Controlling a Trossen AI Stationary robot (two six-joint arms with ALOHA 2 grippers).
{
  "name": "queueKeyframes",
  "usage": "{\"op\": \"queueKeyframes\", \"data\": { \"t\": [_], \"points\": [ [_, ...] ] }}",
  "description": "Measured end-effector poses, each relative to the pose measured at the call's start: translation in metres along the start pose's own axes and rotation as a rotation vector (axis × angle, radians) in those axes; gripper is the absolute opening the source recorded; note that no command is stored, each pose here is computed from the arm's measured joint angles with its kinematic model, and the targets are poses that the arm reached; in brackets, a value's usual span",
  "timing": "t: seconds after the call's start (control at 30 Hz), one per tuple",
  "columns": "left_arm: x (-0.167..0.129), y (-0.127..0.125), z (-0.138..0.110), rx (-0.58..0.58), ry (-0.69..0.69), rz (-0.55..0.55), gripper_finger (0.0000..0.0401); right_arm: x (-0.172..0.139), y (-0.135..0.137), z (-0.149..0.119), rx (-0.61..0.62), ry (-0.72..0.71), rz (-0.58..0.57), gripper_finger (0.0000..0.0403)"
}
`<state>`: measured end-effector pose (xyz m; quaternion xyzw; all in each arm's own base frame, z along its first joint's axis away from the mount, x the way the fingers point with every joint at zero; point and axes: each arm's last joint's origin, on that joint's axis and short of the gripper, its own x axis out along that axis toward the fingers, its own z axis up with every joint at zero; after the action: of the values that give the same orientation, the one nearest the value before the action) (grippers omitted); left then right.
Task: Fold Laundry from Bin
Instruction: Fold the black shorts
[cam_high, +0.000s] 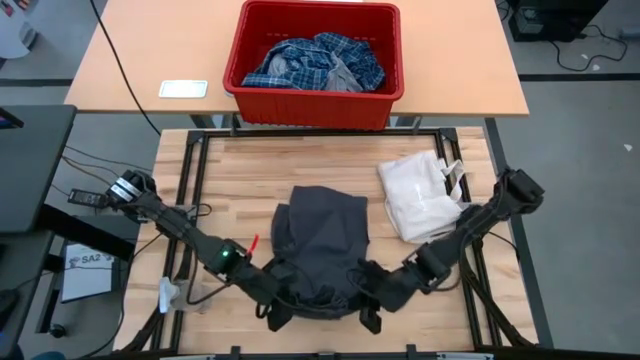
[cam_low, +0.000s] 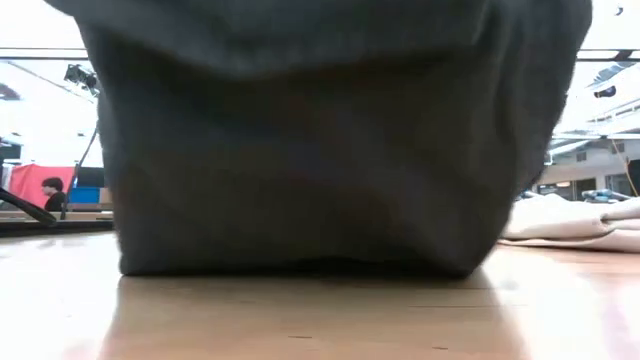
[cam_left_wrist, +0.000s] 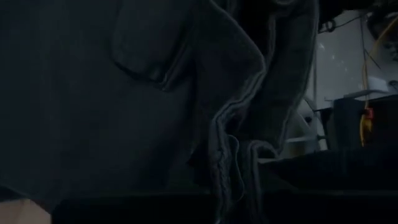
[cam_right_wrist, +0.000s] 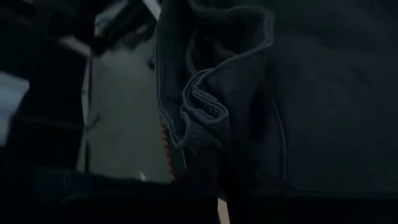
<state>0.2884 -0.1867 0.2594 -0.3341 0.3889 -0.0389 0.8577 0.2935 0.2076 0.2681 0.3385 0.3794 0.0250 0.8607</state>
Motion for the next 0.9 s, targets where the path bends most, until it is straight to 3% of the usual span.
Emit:
{"op": "queueKeyframes", "data": {
  "t": [0.2,0.4,0.6,0.9],
  "points": [
    [-0.012,0.005,0.014,0.037,-0.033,-0.004,0.0012,-0.015,0.000,-0.006,0.114,-0.144,-0.111,0.0010],
    [-0.042,0.027,0.050,0.053,-0.115,0.052,0.0012,-0.036,-0.018,0.016,0.233,-0.269,-0.245,0.0010],
    [-0.060,0.069,0.088,0.128,-0.179,0.230,0.0012,-0.056,-0.062,0.053,0.262,-0.288,-0.475,0.0009],
    [-0.076,0.147,0.137,0.152,-0.146,0.396,0.0013,-0.055,-0.135,0.102,0.311,-0.203,-0.574,0.0009]
  ]
}}
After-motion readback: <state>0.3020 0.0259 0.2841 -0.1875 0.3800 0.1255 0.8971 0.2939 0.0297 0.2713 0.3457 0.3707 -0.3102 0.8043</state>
